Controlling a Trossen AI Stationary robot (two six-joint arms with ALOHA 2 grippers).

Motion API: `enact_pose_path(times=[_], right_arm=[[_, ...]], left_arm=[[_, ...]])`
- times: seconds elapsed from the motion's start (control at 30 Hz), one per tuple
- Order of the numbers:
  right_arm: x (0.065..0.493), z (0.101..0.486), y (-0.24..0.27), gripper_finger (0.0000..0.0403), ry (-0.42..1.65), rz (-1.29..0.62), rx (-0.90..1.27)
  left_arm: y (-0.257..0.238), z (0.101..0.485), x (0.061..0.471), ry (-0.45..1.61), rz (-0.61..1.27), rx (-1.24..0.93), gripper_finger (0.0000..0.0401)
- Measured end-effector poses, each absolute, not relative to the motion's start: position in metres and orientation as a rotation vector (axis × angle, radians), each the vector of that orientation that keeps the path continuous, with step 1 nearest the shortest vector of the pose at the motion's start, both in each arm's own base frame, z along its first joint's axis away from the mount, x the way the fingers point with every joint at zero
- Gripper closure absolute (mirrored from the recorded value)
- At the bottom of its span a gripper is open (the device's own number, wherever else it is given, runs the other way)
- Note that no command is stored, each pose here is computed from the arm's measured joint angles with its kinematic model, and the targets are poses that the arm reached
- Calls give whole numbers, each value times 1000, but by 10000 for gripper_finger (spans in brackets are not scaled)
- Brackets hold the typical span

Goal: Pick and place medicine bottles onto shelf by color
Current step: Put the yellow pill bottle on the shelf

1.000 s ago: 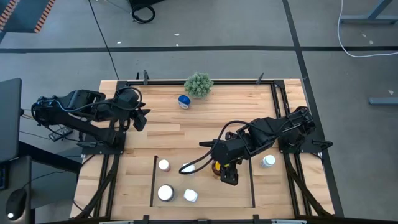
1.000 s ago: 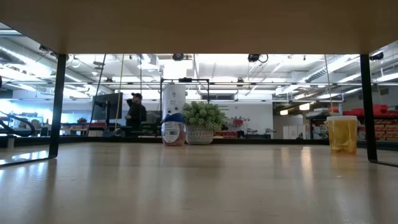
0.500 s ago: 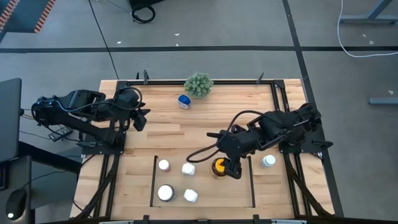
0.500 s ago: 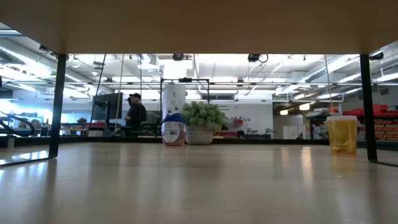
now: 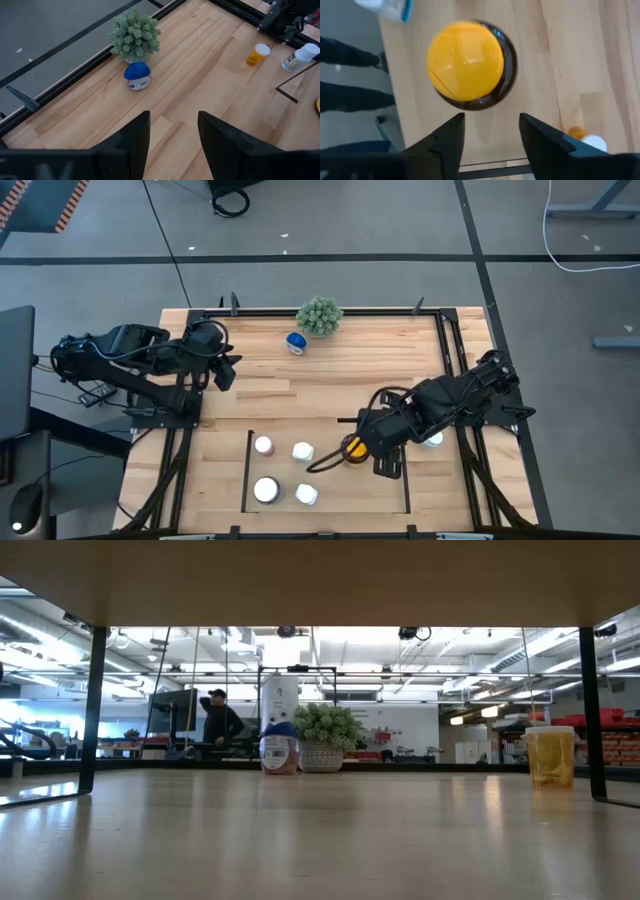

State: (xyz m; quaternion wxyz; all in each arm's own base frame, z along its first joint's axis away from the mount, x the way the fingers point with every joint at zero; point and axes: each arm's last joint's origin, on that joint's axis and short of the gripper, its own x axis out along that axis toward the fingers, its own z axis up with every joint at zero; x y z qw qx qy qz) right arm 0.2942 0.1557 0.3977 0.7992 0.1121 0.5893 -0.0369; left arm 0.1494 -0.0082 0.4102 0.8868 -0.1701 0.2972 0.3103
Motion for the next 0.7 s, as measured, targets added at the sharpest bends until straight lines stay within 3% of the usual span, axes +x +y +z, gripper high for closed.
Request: enact_pose_path(times=[0.33, 0.7], right_arm=[[299, 359, 159, 291, 1395, -45, 114], [310, 355, 160, 311, 1295, -10, 78]], left_arm=[[-8, 410, 149, 619, 645, -353, 229], [-8, 410, 149, 621, 646, -353, 229]])
